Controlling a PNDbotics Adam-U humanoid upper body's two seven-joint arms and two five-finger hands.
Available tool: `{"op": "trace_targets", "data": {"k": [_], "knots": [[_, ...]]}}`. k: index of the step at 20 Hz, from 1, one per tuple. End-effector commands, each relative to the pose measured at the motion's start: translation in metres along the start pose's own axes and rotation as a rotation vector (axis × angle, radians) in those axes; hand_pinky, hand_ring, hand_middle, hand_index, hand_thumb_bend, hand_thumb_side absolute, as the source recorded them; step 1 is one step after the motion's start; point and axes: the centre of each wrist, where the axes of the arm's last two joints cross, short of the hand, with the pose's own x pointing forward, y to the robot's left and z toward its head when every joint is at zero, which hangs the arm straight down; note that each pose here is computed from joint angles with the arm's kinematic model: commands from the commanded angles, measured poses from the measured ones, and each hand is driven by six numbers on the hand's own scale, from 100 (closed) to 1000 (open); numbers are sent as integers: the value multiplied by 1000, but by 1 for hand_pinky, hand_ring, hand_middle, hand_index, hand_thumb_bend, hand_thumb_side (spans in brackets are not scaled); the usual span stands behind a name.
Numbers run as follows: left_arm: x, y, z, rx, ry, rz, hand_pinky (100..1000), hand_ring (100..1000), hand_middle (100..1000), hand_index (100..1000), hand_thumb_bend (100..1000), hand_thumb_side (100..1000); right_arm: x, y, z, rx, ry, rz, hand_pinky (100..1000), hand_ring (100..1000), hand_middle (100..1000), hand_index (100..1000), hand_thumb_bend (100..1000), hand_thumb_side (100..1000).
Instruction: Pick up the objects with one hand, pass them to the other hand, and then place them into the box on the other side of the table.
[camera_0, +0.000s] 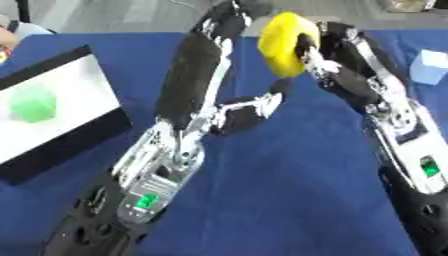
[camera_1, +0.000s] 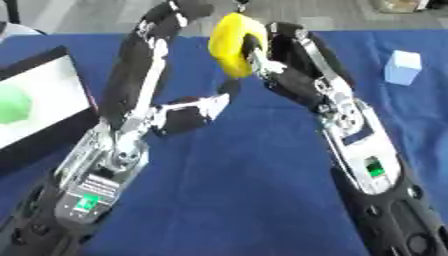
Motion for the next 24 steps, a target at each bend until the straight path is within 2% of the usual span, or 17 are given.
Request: {"op": "trace_targets", "data": {"k": [1, 6, 9, 17, 23, 24], "knots": [[2, 9, -4, 11, -28, -63, 777, 822, 736, 815, 430, 100, 10, -5, -4, 17, -31, 10, 616, 509, 425, 353, 100, 439], [2, 5, -6, -24, 8, -102, 777, 826, 731, 804, 388, 100, 12, -5, -5, 26, -39, 7, 617, 510, 426, 355, 100, 436], [2, -1, -7, -49, 18, -101, 778, 827, 727, 799, 392, 100, 14, -5, -5, 32, -46, 8, 617, 511, 426, 355, 100, 434], [4, -10, -9, -167, 15, -57, 781, 841, 736, 803, 418, 100, 17, -5, -6, 39, -58, 8, 619, 512, 427, 355, 100, 432], [7, -8, -11, -159, 6, -23, 777, 835, 723, 788, 399, 100, 17, -5, -6, 44, -61, 8, 619, 512, 427, 355, 100, 432], [8, -8, -11, -155, 5, -21, 750, 776, 615, 693, 315, 100, 17, -5, -6, 45, -61, 8, 619, 513, 428, 355, 100, 435]]}}
